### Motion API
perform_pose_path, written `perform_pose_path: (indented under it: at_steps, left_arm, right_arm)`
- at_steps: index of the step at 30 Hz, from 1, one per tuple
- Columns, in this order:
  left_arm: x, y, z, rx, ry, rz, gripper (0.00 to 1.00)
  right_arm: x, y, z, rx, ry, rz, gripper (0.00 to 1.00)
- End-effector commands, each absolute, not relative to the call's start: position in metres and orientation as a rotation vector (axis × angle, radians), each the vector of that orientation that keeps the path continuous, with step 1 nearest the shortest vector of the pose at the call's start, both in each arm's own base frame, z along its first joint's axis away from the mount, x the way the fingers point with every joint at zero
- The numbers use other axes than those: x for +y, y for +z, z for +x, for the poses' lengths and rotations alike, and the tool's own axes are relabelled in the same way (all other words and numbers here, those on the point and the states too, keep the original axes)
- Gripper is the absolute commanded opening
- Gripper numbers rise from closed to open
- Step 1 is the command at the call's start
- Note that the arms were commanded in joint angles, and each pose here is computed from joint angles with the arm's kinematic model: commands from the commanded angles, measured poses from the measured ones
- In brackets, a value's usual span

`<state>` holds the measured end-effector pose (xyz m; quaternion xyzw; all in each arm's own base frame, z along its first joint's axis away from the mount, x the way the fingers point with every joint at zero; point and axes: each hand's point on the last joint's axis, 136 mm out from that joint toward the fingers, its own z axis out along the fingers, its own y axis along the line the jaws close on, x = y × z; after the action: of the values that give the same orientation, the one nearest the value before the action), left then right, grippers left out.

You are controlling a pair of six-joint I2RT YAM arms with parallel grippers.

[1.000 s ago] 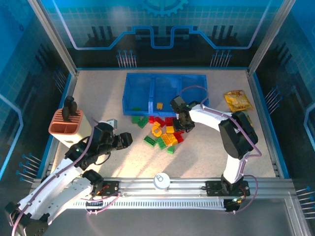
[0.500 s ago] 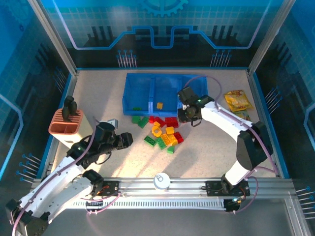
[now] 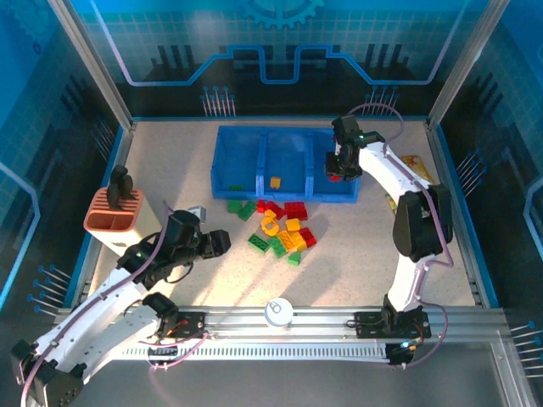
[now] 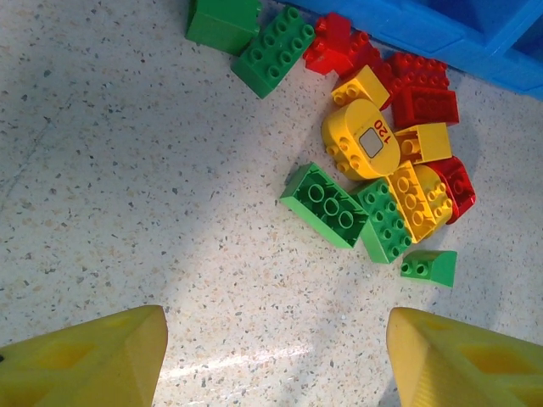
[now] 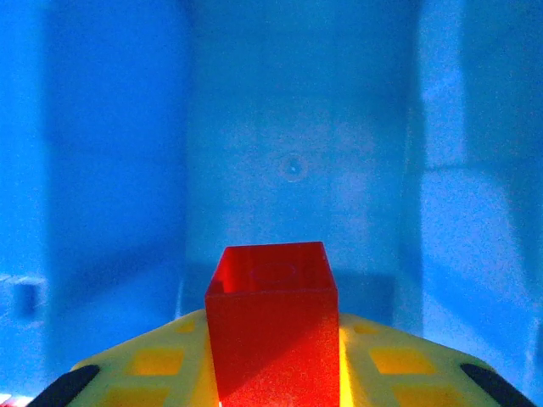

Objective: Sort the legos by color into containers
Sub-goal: Place the lego in the container.

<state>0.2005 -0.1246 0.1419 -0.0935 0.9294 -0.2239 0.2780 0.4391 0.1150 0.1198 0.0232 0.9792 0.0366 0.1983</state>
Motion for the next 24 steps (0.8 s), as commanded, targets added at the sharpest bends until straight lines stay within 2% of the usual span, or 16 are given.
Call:
perform_pose_path:
  at_steps: [1, 3, 7, 9, 19, 24]
  left_arm:
    - [-0.131, 0.143, 0.197, 2.528, -0.635, -0.258, 0.70]
    - [-0.133, 0.142, 0.198, 2.534, -0.638, -0.267, 0.70]
    - [-0.140, 0.142, 0.201, 2.537, -0.673, -0.269, 0.70]
    - [-0.142, 0.141, 0.204, 2.544, -0.672, -0.267, 0.70]
    - [-0.160, 0.127, 0.216, 2.621, -0.669, -0.231, 0.67]
    - [-0.173, 0.113, 0.229, 2.680, -0.639, -0.187, 0.68]
  right_arm:
    - [0.111, 0.121, 0.441, 2.766, 0.104, 0.072, 0.36]
    - [0.110, 0.122, 0.443, 2.759, 0.102, 0.080, 0.38]
    - [0.112, 0.126, 0.443, 2.754, 0.114, 0.079, 0.55]
    - [0.111, 0.133, 0.441, 2.741, 0.119, 0.080, 0.58]
    - [0.124, 0.216, 0.402, 2.543, 0.267, 0.008, 0.59]
    - [0.141, 0.217, 0.367, 2.525, 0.351, -0.078, 0.63]
